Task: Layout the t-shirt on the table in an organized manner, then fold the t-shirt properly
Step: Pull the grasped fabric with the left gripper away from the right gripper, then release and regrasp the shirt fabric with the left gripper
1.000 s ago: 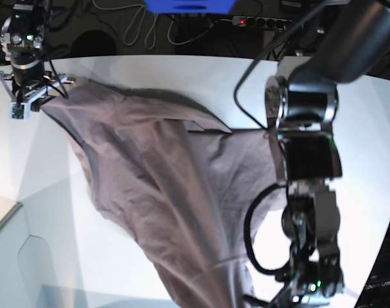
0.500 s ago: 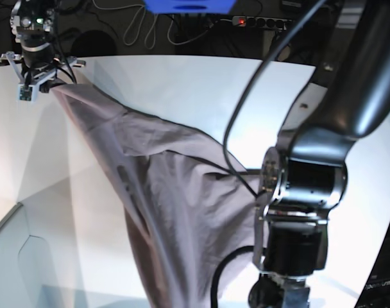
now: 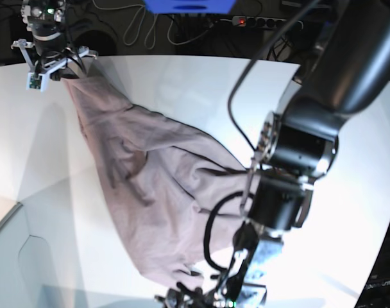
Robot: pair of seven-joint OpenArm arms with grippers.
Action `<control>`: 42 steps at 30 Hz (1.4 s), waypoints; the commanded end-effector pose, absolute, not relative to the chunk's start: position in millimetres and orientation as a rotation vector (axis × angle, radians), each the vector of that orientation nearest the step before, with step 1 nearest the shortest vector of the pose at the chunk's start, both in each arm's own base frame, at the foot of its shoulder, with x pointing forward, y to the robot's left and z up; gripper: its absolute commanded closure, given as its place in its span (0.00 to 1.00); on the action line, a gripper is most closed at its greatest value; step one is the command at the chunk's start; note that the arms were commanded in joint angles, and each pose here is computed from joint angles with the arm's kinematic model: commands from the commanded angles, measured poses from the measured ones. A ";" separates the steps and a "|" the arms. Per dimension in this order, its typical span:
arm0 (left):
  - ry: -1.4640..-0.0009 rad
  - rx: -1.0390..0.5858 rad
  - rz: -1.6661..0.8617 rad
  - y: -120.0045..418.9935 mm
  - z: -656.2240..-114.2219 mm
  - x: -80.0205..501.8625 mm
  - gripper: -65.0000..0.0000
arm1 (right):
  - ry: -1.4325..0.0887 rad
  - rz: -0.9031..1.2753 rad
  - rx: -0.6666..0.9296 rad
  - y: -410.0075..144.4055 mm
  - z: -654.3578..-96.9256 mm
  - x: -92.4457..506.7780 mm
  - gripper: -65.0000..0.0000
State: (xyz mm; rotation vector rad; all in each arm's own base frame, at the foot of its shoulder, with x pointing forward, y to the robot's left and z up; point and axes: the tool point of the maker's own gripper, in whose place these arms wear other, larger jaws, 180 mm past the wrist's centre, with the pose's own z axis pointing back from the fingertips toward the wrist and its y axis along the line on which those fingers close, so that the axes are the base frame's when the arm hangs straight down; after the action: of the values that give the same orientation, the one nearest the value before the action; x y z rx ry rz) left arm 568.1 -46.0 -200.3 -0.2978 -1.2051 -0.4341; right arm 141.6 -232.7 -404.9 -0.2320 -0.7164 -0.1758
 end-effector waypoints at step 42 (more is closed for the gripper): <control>-0.912 -0.174 0.142 164.5 -436.3 406.4 0.38 | -0.811 -0.018 -0.189 -229.9 -385.6 178.7 1.00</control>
State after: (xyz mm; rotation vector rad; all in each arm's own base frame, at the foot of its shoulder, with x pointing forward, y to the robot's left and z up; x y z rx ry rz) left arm 388.3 161.6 -456.8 -0.1719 -0.8407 0.1426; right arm 173.7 -230.9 -393.0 -0.1943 -0.7769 -0.0401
